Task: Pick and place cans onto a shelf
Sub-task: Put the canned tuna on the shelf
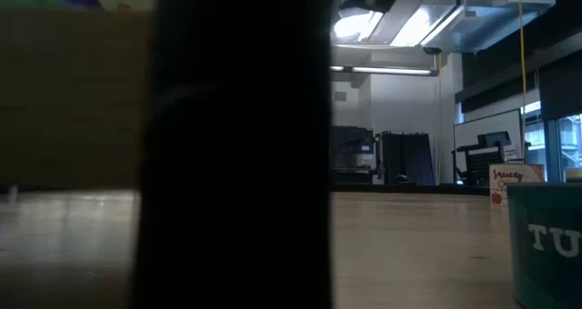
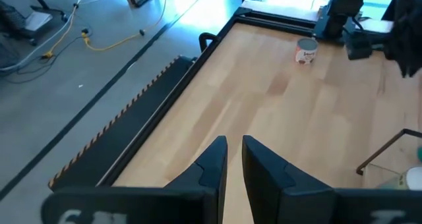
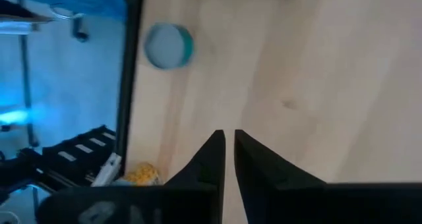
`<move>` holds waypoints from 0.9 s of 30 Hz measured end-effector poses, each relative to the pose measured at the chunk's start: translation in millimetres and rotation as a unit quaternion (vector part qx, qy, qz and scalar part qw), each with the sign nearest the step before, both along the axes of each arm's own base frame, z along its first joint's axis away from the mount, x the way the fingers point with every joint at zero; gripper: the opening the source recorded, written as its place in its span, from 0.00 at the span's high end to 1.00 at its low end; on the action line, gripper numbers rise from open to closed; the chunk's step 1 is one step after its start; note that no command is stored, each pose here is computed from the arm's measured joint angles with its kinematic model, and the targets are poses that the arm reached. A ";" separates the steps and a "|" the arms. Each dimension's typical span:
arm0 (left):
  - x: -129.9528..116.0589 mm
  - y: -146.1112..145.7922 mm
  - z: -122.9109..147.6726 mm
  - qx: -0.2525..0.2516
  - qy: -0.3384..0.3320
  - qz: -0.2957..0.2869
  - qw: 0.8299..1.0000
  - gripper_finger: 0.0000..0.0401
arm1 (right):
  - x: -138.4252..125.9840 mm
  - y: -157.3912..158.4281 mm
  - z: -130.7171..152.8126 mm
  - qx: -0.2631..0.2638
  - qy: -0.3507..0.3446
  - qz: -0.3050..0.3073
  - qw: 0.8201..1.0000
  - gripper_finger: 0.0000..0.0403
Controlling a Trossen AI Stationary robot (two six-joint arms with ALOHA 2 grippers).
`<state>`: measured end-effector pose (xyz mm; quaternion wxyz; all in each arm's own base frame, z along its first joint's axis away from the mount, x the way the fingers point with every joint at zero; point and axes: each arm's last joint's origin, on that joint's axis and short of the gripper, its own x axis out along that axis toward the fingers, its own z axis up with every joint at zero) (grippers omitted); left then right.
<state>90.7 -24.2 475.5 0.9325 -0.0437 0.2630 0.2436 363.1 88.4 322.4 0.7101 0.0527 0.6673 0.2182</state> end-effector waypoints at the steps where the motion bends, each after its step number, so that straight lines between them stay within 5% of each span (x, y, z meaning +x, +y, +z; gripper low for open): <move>1: 0.1 -0.1 0.0 0.004 0.002 -0.003 1.000 0.90 | 3.0 3.8 -2.3 0.010 -0.006 0.006 1.000 0.91; 8: 0.3 -0.8 -0.4 -0.002 0.008 -0.013 1.000 0.90 | 8.0 26.9 -6.9 0.026 -0.049 0.065 0.996 0.91; 14: 0.5 -1.0 -0.6 -0.003 0.010 -0.015 1.000 0.90 | 5.5 35.6 -6.8 0.027 -0.035 0.042 0.998 0.98; 27: 0.7 -1.0 -0.6 -0.003 0.010 -0.015 1.000 0.90 | 9.6 48.5 -5.6 0.016 -0.063 0.004 0.998 0.91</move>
